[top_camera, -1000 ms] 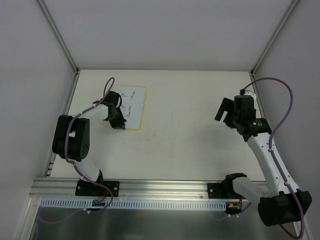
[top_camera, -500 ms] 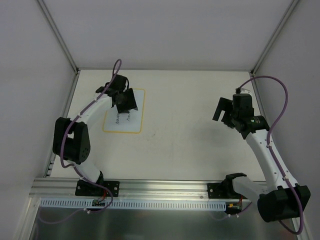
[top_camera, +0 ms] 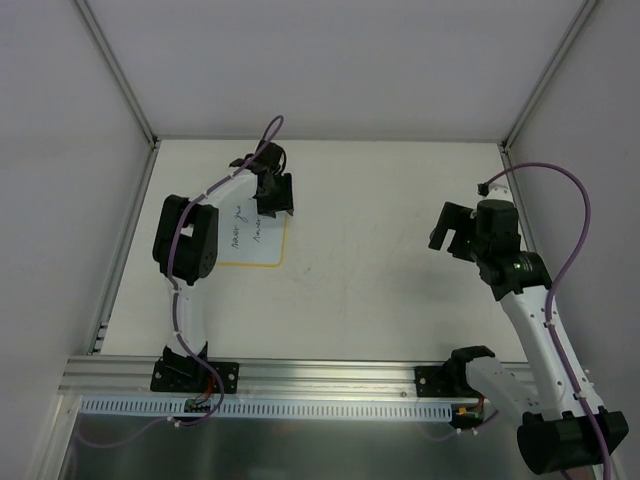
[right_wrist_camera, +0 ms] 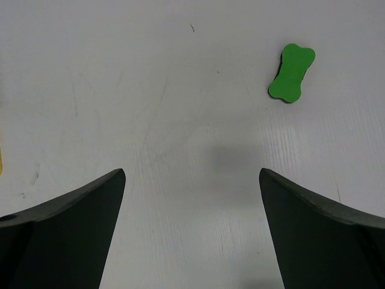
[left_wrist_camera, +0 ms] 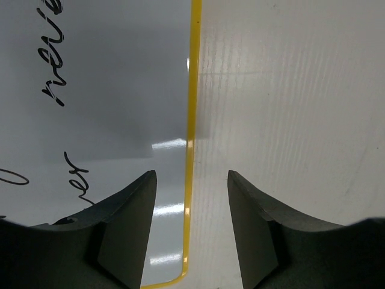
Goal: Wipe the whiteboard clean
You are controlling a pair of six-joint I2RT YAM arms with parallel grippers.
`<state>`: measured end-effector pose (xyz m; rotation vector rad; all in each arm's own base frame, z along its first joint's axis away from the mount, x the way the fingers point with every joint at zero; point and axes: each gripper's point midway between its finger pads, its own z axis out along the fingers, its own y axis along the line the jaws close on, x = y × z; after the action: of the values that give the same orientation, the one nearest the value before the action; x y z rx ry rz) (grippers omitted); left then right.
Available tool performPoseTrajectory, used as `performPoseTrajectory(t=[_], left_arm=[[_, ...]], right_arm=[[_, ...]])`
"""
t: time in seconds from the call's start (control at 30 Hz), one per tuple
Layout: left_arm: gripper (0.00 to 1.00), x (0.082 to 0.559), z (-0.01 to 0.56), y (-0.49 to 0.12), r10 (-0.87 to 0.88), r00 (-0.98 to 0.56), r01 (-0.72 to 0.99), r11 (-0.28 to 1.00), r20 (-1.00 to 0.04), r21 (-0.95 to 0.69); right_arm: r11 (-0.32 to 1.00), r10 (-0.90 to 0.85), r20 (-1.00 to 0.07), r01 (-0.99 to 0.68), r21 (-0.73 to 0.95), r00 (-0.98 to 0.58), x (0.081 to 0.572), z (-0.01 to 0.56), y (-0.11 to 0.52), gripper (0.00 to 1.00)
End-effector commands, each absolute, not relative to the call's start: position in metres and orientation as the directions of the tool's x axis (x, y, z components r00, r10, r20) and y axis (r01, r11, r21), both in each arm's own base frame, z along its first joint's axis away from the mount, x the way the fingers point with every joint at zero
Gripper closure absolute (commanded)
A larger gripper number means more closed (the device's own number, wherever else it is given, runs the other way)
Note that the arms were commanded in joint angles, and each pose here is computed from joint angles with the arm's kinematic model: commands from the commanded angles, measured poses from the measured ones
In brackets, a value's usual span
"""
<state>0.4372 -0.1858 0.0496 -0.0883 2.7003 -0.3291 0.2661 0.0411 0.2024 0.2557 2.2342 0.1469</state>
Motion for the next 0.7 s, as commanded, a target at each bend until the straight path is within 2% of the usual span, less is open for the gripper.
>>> performPoseTrajectory(t=[0.0, 0.5, 0.67], left_arm=[[0.49, 0.45, 0.065, -0.195, -0.046, -0.889, 0.061, 0.974, -0.455, -0.216], [0.52, 0.436, 0.012, -0.22, 0.035, -0.934, 0.118, 0.969, -0.354, -0.216], [0.57, 0.411, 0.006, -0.251, 0.16, -0.927, 0.243, 0.945, -0.34, -0.217]], right_arm=[[0.974, 0.225, -0.774, 0.116, 0.195, -0.591, 0.262, 0.206, 0.04, 0.01], [0.966, 0.258, -0.788, 0.127, 0.227, -0.559, 0.251, 0.213, 0.039, 0.01], [0.963, 0.269, -0.797, 0.141, 0.229, -0.541, 0.248, 0.214, 0.036, 0.01]])
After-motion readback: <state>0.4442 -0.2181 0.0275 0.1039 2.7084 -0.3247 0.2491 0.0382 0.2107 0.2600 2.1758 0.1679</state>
